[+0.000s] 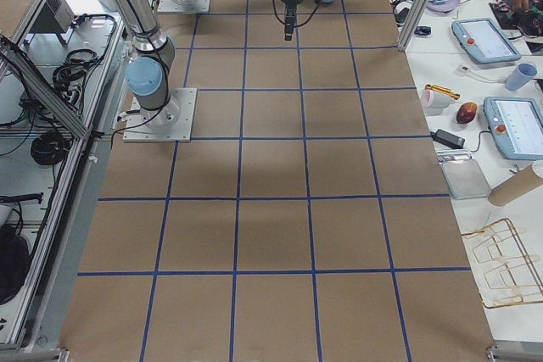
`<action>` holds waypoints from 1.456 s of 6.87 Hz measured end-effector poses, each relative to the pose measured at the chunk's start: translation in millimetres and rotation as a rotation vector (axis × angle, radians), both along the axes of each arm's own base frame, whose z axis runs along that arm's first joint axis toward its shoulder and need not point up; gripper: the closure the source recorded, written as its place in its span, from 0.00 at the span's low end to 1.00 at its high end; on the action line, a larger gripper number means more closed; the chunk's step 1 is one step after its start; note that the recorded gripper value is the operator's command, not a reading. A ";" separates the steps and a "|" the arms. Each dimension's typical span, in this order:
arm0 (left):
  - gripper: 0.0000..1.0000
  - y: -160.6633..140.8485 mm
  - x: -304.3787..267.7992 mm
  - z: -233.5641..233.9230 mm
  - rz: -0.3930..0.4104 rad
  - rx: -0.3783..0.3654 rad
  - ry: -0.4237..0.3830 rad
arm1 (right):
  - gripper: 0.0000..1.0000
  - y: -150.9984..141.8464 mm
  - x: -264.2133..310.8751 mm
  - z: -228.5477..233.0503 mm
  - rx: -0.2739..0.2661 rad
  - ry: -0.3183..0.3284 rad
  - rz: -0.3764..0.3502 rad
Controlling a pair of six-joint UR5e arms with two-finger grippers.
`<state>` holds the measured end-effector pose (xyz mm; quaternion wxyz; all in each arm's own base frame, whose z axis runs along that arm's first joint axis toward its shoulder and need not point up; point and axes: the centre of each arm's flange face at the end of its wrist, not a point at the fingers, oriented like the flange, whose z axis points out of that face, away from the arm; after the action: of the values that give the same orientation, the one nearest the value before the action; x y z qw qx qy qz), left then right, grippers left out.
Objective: Stack green bowl on blue bowl
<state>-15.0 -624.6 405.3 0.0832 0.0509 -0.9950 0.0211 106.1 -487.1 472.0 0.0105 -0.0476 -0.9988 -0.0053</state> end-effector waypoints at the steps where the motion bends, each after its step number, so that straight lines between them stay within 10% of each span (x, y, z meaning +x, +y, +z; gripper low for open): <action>1: 0.00 22.7 -20.2 32.4 0.011 0.001 -0.026 | 0.00 0.0 0.0 0.1 0.000 0.000 0.000; 10: 0.00 120.0 -87.1 132.2 -0.079 -0.052 -0.184 | 0.00 0.0 0.0 -0.1 0.000 0.000 0.000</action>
<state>-102.1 -504.7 537.5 -0.0067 0.0076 -0.9988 0.0481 106.1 -487.1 472.0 0.0106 -0.0476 -0.9988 -0.0053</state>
